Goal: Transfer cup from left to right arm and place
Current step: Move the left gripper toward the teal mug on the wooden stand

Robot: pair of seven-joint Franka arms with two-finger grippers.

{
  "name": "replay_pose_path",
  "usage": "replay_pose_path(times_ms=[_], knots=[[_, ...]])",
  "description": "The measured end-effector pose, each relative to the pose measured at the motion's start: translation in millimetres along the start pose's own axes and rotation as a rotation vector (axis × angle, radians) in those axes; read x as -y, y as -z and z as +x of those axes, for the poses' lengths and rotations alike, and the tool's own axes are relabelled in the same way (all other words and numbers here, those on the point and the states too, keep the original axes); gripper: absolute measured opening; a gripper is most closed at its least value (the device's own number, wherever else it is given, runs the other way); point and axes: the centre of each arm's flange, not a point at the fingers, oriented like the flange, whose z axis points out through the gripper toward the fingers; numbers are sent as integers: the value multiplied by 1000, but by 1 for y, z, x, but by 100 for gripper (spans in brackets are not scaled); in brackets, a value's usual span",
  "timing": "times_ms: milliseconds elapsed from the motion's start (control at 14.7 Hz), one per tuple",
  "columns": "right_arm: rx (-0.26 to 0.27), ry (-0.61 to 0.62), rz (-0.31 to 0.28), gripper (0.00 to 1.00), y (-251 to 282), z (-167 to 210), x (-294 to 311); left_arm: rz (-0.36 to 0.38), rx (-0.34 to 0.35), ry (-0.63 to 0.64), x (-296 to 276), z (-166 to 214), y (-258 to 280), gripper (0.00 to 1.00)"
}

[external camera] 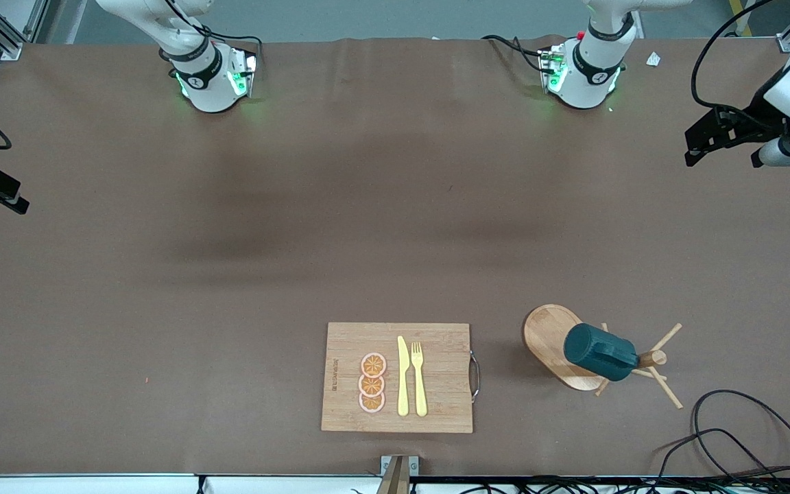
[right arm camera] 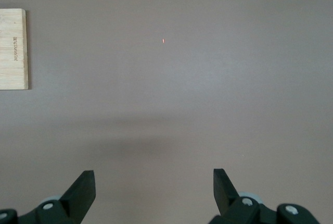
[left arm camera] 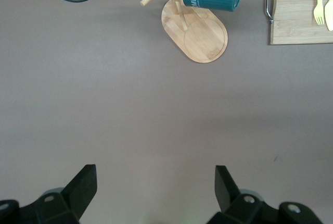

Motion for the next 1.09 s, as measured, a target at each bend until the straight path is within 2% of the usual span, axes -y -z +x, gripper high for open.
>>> replay_pose_path(times_ms=[408,680,1087], knots=[[0,-6,-1,100,0,0,-3,-23,-16,8,2,2,4,100],[0,-7,-1,100,0,0,-4,-87,-85,53,4,27,-7,100],[0,-8,-1,100,0,-1,-5,-178,-77,450,-3,51,-72,100]])
